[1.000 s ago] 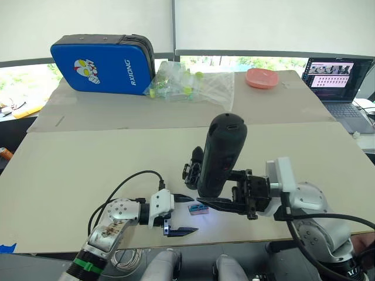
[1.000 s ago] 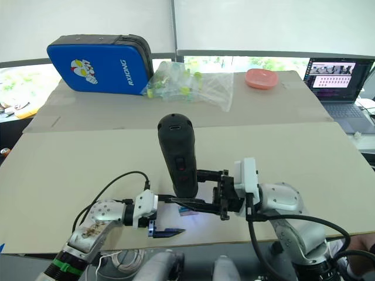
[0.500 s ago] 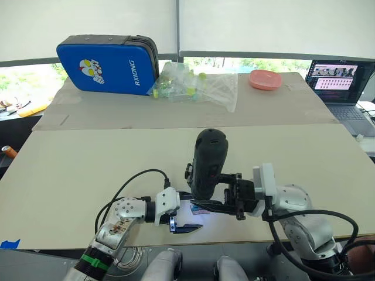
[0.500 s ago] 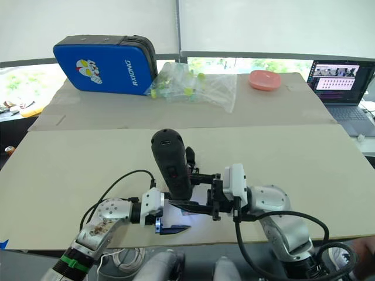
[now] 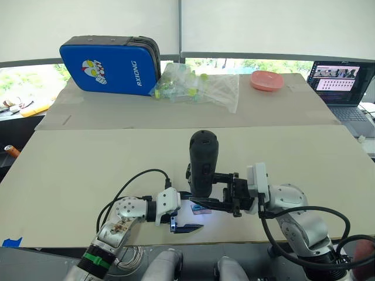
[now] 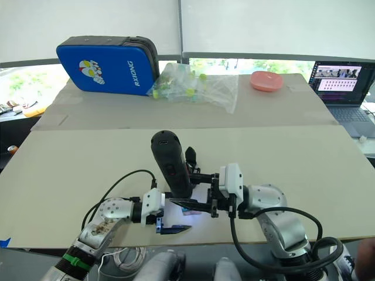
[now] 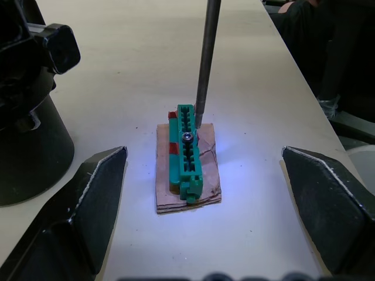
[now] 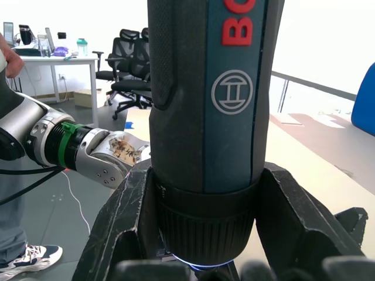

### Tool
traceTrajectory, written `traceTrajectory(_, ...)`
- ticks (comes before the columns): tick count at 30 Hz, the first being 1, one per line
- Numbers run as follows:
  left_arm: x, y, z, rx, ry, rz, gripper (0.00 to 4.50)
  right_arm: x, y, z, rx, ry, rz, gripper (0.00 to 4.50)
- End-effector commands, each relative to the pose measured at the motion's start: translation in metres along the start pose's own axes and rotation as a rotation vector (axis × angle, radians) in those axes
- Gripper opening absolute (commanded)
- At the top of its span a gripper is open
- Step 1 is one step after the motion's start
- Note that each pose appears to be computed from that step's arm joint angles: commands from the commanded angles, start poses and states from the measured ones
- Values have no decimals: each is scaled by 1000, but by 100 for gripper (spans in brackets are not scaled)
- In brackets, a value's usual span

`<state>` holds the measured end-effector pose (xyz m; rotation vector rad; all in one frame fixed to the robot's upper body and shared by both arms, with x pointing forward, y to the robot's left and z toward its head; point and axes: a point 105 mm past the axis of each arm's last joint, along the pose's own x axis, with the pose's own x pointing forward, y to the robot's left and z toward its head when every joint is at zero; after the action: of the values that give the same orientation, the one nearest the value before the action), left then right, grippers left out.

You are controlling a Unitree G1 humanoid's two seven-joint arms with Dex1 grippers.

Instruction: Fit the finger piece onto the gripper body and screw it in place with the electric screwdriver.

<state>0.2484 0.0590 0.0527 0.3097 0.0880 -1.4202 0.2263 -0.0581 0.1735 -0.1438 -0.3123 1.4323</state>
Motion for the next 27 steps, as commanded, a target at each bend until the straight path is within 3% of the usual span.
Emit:
traceTrajectory(1, 2, -7, -21, -63, 58, -12, 446, 2, 1, 14, -74, -51, 11, 191)
traceTrajectory(27, -1, -5, -23, -81, 70, -5, 446, 1, -1, 7, -68, -26, -2, 191)
